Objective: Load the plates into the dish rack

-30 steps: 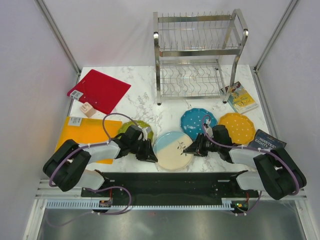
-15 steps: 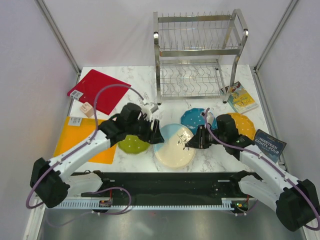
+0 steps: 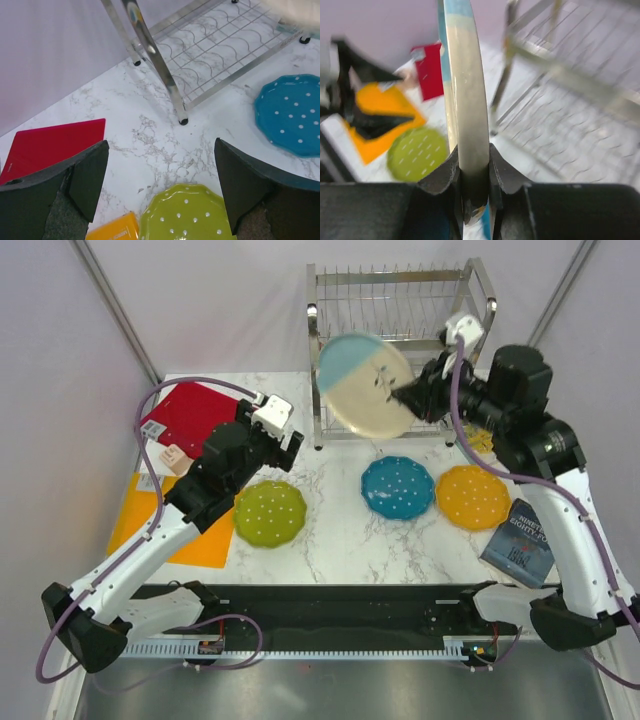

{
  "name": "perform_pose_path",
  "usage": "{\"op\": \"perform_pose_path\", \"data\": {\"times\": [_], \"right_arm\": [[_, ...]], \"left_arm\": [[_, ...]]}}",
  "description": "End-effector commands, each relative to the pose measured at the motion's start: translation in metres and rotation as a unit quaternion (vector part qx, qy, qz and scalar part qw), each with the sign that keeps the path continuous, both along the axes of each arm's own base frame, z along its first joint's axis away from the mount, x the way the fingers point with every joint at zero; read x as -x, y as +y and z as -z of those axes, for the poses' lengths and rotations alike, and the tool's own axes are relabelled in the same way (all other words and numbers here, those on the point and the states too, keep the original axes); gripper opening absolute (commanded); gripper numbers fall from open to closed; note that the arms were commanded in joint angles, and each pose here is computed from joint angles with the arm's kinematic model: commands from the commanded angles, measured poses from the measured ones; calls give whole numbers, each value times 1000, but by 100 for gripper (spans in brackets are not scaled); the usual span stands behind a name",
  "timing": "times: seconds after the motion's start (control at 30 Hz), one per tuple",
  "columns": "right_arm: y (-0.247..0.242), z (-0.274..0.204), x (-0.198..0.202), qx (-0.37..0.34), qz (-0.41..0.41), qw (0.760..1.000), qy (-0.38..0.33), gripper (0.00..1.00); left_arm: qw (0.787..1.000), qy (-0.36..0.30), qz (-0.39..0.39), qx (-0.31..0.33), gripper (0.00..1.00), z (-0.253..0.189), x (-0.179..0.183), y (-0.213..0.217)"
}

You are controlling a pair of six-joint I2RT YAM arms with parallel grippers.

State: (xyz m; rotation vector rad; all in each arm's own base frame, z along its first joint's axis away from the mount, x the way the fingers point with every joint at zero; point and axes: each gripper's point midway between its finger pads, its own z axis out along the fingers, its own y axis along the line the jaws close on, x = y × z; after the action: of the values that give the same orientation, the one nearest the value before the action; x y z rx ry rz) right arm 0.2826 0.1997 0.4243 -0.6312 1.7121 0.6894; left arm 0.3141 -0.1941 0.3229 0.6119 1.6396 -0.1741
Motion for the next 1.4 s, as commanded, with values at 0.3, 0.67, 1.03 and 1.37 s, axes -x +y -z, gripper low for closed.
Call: {"op": "perform_pose_path", "data": {"times": [0.3, 0.67, 1.03, 1.37], "right_arm": [[-157, -218, -102, -66, 433, 849, -296, 0], [-202, -219, -157, -45, 551, 771, -317, 0], [-208, -194, -205, -13, 519, 794, -316, 0], [-193, -161, -227, 0, 475, 833, -283, 0]], "left_arm": [[997, -35, -26, 68, 92, -9, 3, 9], [995, 1, -11, 96, 90, 5, 13, 4], [995, 16, -18, 98, 90, 15, 12, 6], [995, 25, -27, 92, 90, 29, 6, 8]]}}
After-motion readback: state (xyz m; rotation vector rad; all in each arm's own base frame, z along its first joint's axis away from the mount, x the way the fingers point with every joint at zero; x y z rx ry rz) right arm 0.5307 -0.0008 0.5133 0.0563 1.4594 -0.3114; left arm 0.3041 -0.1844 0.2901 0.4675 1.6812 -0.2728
